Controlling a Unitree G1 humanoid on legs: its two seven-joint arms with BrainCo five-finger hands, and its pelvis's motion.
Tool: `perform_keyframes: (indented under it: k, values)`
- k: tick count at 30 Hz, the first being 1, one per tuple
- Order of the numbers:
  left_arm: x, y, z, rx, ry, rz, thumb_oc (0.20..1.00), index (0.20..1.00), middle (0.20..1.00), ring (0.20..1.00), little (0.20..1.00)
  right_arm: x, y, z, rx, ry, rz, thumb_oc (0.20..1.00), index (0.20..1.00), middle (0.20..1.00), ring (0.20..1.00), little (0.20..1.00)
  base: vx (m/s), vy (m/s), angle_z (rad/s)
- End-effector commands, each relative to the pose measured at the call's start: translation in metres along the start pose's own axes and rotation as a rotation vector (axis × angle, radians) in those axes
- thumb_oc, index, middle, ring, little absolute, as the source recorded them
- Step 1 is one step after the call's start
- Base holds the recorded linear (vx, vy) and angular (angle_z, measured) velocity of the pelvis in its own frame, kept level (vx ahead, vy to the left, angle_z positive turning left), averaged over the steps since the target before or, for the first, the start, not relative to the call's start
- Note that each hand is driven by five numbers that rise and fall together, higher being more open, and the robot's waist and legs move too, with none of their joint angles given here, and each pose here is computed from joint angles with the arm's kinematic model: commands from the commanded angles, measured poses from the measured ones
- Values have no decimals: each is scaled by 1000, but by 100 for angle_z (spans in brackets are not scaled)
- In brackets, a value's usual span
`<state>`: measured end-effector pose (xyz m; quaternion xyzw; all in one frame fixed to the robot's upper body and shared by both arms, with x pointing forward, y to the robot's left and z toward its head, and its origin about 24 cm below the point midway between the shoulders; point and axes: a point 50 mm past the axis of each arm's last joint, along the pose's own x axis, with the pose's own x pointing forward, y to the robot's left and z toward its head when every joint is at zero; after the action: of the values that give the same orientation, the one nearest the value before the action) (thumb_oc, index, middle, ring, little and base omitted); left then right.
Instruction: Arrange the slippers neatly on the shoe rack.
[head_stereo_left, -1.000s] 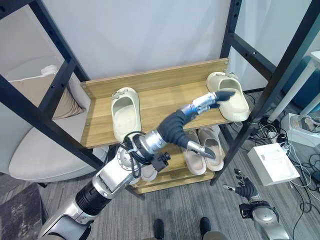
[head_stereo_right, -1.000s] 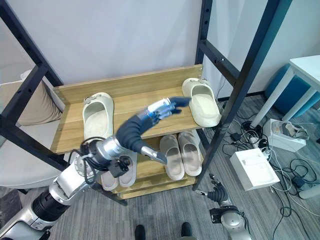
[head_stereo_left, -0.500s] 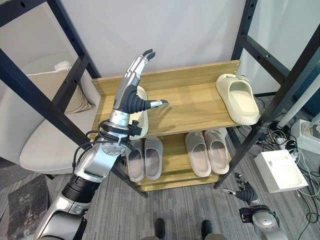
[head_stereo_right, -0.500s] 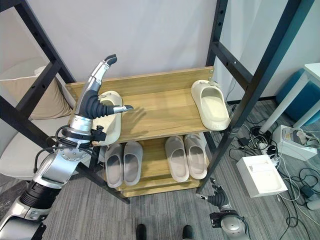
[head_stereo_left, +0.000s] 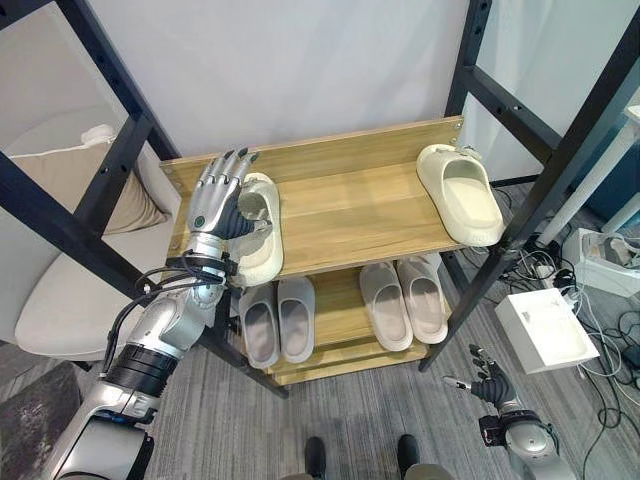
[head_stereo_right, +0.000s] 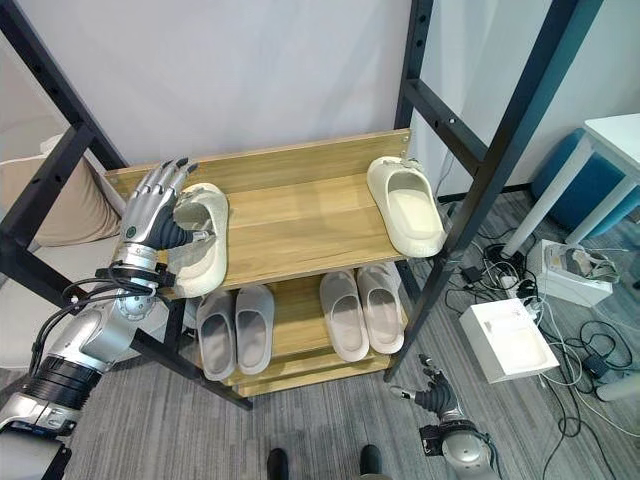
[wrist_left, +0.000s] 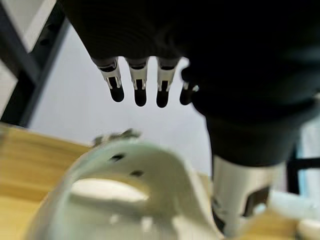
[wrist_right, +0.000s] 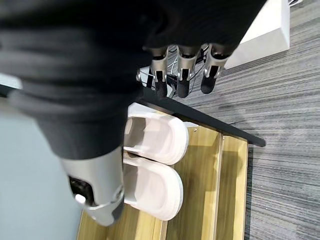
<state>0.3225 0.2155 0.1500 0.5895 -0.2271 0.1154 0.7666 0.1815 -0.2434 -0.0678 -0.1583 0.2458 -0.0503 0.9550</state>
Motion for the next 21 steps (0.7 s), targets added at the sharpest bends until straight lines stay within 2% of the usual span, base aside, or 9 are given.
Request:
perform_keyframes:
  k: [1,8,14,15,16,17,21]
  values:
    - [24,18,-15,166,20,54,1000,1000,1000,1000,1000,5,3,36,29,-180,11,1000,1000,1000,1000,1000,0,0,0]
    - [35,15,-32,289,100,9,1000,1000,1000,1000,1000,3,3,37,37,-186,16,1000,1000,1000,1000,1000,13,-1,-3]
    - [47,18,-28,346,90,-5,1000,1000,1000,1000,1000,3,2,38,42,-191,20,1000,1000,1000,1000,1000,17,2,-4]
    - [53,18,-27,369,89,-23,507,507,507,507,507,3,2,39,35,-195,29,1000,1000,1000,1000,1000,20,-3,-5]
    - [55,18,-25,373,82,-28,260,260,260,260,260,3,2,40,36,-197,30,1000,1000,1000,1000,1000,0,0,0]
    - [59,18,-24,392,73,-41,200,200,200,200,200,3,2,41,39,-200,31,1000,1000,1000,1000,1000,16,1,4]
    - [70,13,-24,463,78,-113,200,200,200,200,200,4,3,47,44,-220,49,1000,1000,1000,1000,1000,2,0,-1]
